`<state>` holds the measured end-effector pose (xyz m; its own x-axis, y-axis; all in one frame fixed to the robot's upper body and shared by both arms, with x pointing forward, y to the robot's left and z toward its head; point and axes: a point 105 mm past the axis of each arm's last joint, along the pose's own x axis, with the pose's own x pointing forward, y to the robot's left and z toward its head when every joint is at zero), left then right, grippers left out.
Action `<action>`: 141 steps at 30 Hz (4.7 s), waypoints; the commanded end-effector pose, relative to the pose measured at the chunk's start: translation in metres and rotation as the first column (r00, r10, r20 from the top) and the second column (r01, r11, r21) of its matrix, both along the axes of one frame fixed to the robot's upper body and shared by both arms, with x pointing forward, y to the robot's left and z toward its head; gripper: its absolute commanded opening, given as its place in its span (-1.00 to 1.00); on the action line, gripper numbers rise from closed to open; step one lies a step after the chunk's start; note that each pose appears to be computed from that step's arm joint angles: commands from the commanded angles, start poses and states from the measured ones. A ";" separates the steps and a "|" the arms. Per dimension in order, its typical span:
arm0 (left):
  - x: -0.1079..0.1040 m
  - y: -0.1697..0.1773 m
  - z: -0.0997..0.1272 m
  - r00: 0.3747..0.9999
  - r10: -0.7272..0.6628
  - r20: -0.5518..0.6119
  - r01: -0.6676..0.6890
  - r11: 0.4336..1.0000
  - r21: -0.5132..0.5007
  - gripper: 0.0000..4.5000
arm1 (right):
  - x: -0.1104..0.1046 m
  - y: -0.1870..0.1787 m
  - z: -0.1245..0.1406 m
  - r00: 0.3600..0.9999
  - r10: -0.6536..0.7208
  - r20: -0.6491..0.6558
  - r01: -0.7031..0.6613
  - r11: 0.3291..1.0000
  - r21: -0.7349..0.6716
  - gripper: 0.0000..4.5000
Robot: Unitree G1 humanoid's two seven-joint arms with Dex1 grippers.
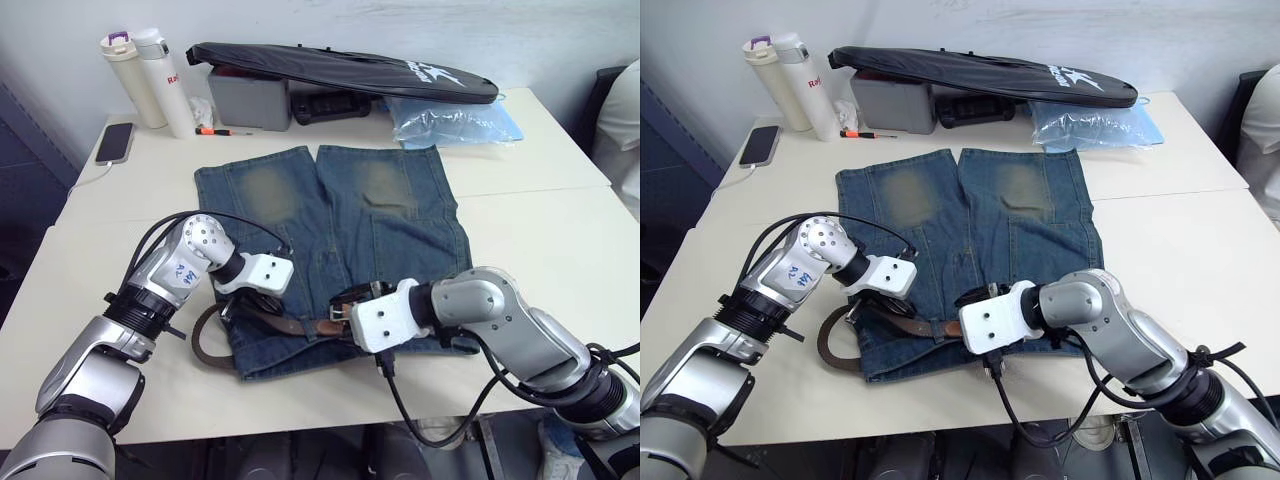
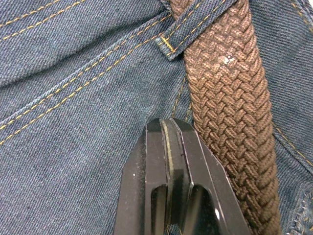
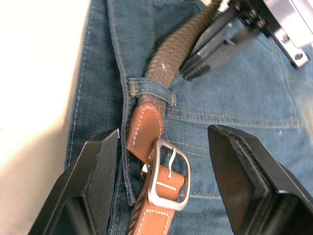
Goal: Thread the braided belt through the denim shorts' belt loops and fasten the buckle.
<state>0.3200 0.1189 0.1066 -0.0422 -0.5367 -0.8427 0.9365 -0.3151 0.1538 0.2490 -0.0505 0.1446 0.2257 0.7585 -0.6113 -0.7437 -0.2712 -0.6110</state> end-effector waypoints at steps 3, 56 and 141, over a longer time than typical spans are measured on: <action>-0.012 -0.002 -0.013 0.997 -0.041 -0.058 0.043 0.999 0.028 -1.00 | 0.000 0.005 0.001 0.997 0.048 0.062 -0.048 0.999 -0.008 0.42; -0.007 0.001 -0.012 0.998 -0.034 -0.045 0.035 0.999 0.035 -1.00 | 0.001 -0.013 0.019 0.993 0.057 0.103 -0.048 0.995 -0.093 -0.96; -0.007 0.001 -0.014 0.998 -0.041 -0.045 0.042 0.998 0.036 -1.00 | 0.017 -0.035 0.042 0.966 0.149 0.210 -0.090 0.960 -0.265 -0.98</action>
